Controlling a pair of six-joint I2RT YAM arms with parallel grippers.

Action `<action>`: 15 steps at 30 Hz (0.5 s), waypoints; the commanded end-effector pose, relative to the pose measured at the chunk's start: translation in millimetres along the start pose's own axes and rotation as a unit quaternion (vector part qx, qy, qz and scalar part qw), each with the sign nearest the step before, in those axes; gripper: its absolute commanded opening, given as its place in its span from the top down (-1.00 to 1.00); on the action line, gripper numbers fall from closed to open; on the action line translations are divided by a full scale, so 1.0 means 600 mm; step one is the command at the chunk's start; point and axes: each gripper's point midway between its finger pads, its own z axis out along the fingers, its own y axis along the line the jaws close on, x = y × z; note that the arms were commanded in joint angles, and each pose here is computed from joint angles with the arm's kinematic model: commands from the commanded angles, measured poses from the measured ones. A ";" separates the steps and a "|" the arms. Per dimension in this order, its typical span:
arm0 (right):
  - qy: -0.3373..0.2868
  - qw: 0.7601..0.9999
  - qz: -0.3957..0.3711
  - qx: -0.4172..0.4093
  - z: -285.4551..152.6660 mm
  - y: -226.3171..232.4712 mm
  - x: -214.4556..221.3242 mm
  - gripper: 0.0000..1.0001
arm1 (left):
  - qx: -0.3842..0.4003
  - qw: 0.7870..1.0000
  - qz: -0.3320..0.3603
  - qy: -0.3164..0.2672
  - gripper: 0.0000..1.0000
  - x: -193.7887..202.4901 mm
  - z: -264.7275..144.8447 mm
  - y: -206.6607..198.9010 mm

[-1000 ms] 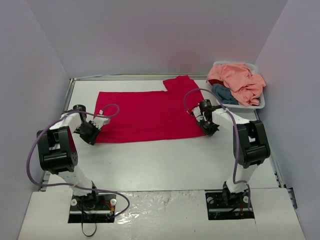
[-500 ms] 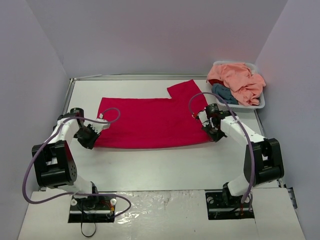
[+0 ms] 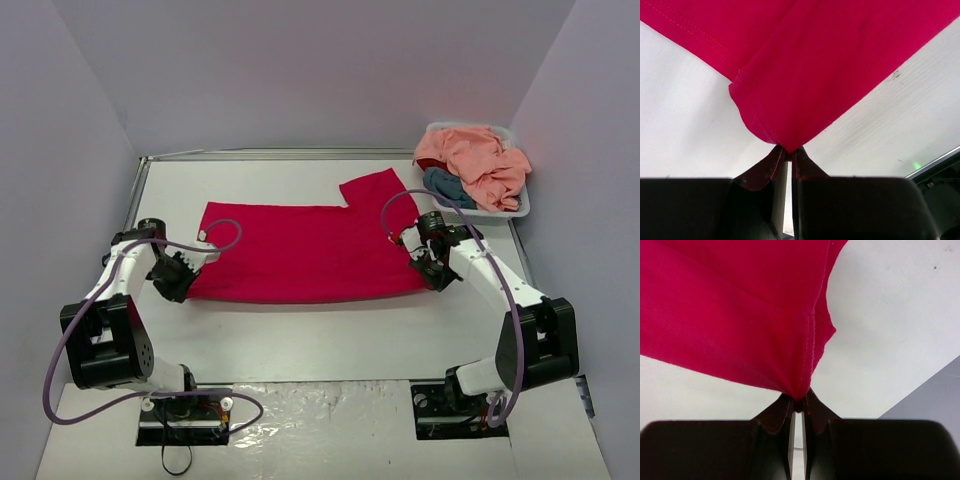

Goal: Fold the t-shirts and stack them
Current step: Fold the flattened tshirt in 1/3 of the way

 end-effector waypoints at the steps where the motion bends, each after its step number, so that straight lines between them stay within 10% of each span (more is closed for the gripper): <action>1: 0.033 0.999 -0.012 -0.008 -0.017 0.009 0.042 1.00 | 0.016 1.000 0.013 0.004 0.95 0.010 -0.012 -0.022; 8: 0.049 0.998 -0.019 -0.020 -0.014 0.021 0.063 0.82 | 0.028 0.999 0.029 0.008 0.88 0.019 -0.013 -0.037; 12: 0.053 0.998 -0.023 -0.024 -0.014 0.024 0.067 0.06 | 0.042 0.998 0.046 -0.002 0.47 0.023 -0.013 -0.057; 15: 0.060 0.997 -0.028 -0.029 -0.013 0.027 0.072 -0.07 | 0.050 0.997 0.054 0.000 0.17 0.029 -0.014 -0.068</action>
